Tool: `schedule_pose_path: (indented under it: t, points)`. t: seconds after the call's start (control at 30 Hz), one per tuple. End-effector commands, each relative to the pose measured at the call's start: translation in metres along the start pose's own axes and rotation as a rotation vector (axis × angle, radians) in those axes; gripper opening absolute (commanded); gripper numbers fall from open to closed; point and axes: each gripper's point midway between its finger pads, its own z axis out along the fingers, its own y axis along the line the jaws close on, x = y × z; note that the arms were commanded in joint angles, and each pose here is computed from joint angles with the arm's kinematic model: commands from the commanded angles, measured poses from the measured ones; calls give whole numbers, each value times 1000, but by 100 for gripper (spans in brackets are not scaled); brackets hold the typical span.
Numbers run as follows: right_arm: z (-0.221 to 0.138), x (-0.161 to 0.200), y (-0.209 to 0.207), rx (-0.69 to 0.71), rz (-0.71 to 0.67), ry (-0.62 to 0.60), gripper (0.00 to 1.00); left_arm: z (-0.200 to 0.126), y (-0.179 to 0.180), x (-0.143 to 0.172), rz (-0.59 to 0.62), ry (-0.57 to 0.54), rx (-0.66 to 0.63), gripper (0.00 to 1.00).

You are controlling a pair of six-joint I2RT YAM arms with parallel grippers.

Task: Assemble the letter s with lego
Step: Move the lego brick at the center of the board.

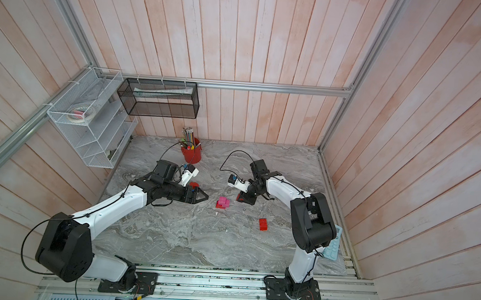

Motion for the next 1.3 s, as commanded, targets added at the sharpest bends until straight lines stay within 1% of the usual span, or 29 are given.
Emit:
schedule_pose_path:
  t: [0.0, 0.17, 0.27, 0.57, 0.73, 0.87, 0.97, 1.03, 1.13, 1.27]
  points:
    - [1, -3, 32, -47, -29, -17, 24, -8, 0, 11, 10, 16, 0, 87]
    - [13, 0, 67, -85, -72, -8, 24, -14, -1, 17, 9, 18, -2, 88]
    - [21, -5, 81, -92, -100, -18, 26, -18, 0, 21, 8, 18, -5, 88]
    - [43, -16, 95, -93, -149, 9, 26, -25, 1, 38, -8, 21, -11, 88]
    - [54, -12, 96, -93, -149, 51, 29, -27, 2, 42, -11, 20, -18, 88]
    - [52, -17, 96, -91, -163, 42, 36, -27, 2, 43, -12, 19, -20, 88]
    - [48, -12, 93, -86, -160, 65, 49, -28, 2, 43, -11, 16, -19, 88]
    - [40, -14, 89, -79, -139, 48, 55, -28, 1, 42, -11, 13, -18, 88]
    - [25, -16, 84, -52, -117, 26, 58, -28, 0, 41, -16, 7, -11, 88]
    - [1, -9, 79, -33, -54, -4, 59, -29, -4, 38, -22, -4, 4, 88]
